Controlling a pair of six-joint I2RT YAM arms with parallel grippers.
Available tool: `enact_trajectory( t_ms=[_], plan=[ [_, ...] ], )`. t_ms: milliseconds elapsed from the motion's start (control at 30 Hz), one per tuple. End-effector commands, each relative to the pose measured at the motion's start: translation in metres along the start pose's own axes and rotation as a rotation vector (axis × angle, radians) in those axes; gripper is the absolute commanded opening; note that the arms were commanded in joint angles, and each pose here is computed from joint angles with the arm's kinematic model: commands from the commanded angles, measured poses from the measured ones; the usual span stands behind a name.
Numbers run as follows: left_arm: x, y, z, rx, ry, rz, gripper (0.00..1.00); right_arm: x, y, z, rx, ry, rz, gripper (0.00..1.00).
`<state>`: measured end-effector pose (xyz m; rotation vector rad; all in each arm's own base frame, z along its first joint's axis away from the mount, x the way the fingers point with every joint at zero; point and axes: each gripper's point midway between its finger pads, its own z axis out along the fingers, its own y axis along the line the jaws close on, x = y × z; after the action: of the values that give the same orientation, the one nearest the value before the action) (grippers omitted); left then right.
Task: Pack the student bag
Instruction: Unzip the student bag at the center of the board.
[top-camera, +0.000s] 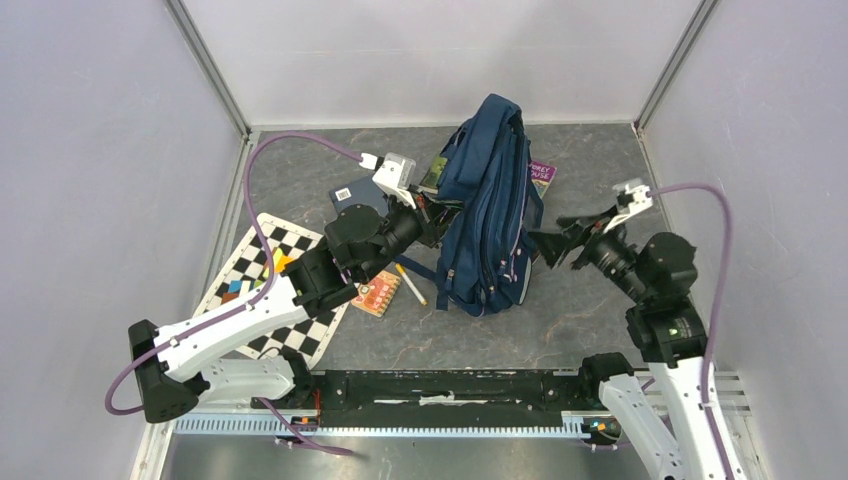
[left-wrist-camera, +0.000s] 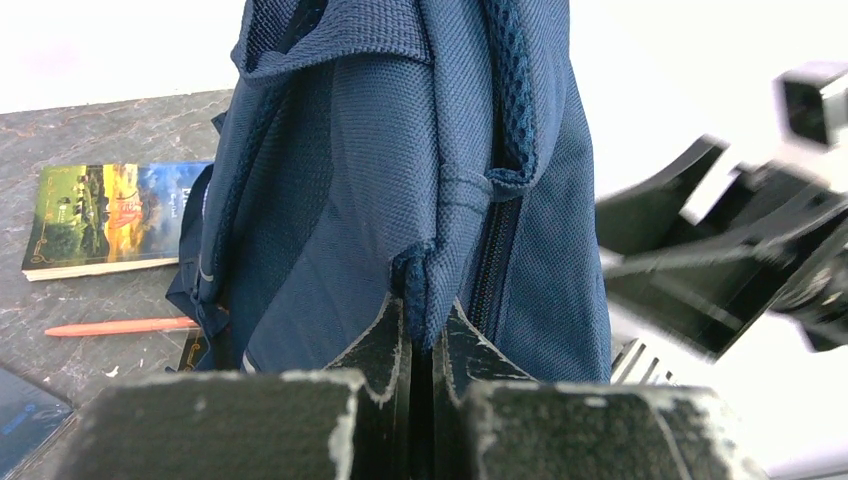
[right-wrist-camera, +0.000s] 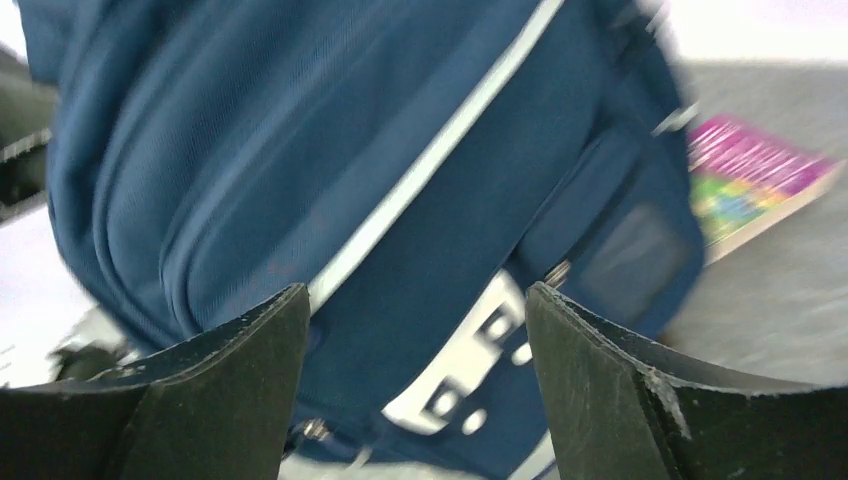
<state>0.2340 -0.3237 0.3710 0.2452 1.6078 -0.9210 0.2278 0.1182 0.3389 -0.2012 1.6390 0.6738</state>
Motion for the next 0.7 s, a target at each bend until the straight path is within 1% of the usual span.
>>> enact_trajectory(
  t_ms=[0, 67, 167, 300, 433, 500, 567, 667],
  plan=[
    [-0.021, 0.004, 0.003, -0.027, -0.102, -0.030, 0.02, 0.013, 0.053, -0.013, -0.275, 0.003, 0.193, 0.84],
    [-0.025, 0.005, 0.001, -0.032, -0.109, -0.016, 0.02, 0.015, 0.051, -0.017, -0.257, 0.029, 0.172, 0.86],
    [-0.030, 0.009, -0.001, -0.050, -0.124, 0.020, 0.02, 0.029, 0.049, -0.012, -0.266, 0.086, 0.195, 0.85],
    [-0.034, 0.021, 0.003, -0.108, -0.113, 0.085, 0.02, 0.022, 0.043, -0.008, -0.228, 0.075, 0.144, 0.86],
    [-0.049, 0.023, 0.011, -0.119, -0.144, 0.076, 0.02, 0.028, 0.036, 0.005, -0.219, 0.123, 0.131, 0.86],
    [-0.063, 0.017, 0.014, -0.109, -0.172, 0.077, 0.02, 0.020, 0.036, 0.011, -0.215, 0.107, 0.101, 0.90],
    [-0.071, 0.012, 0.019, -0.104, -0.181, 0.082, 0.02, 0.000, 0.037, 0.016, -0.207, 0.052, 0.078, 0.93],
    [-0.078, 0.005, 0.023, -0.087, -0.188, 0.090, 0.02, -0.023, 0.036, 0.029, -0.200, 0.002, 0.098, 0.95]
  ],
)
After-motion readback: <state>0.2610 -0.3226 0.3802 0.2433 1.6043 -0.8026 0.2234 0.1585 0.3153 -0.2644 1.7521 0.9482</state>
